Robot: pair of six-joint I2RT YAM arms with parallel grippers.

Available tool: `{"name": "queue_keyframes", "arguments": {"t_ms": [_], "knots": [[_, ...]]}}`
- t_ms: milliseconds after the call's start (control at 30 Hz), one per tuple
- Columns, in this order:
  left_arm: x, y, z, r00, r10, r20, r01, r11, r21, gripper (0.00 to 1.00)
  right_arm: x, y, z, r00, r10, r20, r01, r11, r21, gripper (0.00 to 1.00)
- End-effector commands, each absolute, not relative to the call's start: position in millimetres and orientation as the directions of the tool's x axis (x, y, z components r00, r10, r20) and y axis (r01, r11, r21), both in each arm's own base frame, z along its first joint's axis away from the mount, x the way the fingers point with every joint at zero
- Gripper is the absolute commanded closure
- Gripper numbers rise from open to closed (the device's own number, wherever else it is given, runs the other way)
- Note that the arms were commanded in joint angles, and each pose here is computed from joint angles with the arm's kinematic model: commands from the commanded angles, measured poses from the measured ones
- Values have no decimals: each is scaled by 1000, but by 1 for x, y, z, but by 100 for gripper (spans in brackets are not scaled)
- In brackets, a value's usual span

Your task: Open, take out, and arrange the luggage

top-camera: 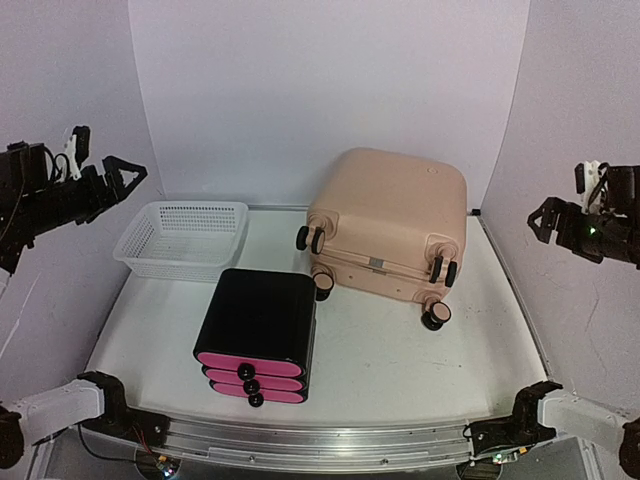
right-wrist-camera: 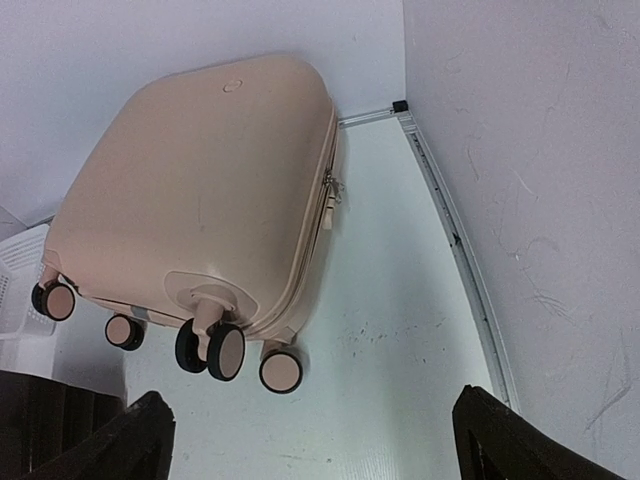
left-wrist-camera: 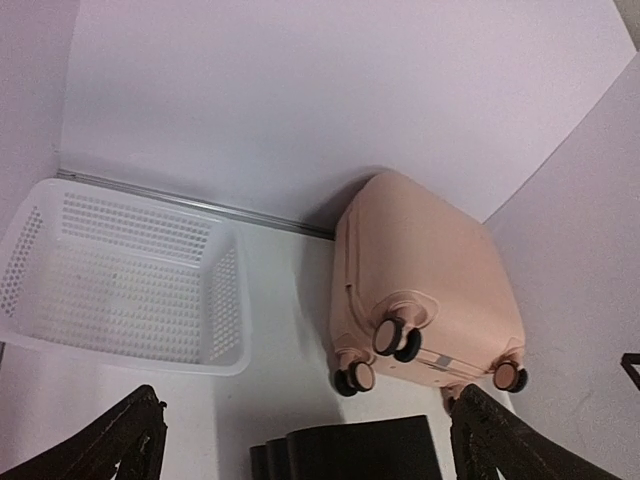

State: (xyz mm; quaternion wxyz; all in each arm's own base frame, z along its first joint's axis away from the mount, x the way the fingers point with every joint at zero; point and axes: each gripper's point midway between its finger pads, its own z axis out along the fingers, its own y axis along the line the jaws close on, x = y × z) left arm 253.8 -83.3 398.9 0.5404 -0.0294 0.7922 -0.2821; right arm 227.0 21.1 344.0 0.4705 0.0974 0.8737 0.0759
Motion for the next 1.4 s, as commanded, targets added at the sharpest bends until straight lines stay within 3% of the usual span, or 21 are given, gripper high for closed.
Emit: {"name": "queue_keyframes", "arguments": {"t_ms": [0, 300, 567, 767, 1000, 1200, 1367], "knots": [[251, -120, 416, -505, -338, -795, 332, 774, -540, 0, 223, 12, 347, -602, 215, -769, 143, 977, 161, 2], [234, -263, 403, -648, -54, -759, 522, 695, -495, 1, 225, 16, 337, -683, 201, -702, 138, 980, 146, 2], [183, -420, 362, -628, 270, -730, 703, 600, -382, 3, 218, 15, 336, -696, 191, -692, 133, 982, 138, 2], [158, -494, 309, -622, 433, -652, 750, 567, -340, 6, 211, 11, 338, -687, 186, -703, 137, 983, 126, 2], [138, -512, 234, -676, 537, -505, 720, 629, -294, 10, 209, 10, 338, -683, 186, -706, 138, 983, 124, 2], [128, -483, 176, -718, 588, -372, 676, 717, -172, 12, 210, 13, 332, -697, 193, -690, 139, 981, 134, 2], [133, -459, 156, -742, 581, -334, 639, 764, -89, 12, 215, 19, 323, -712, 210, -670, 135, 977, 162, 2]]}}
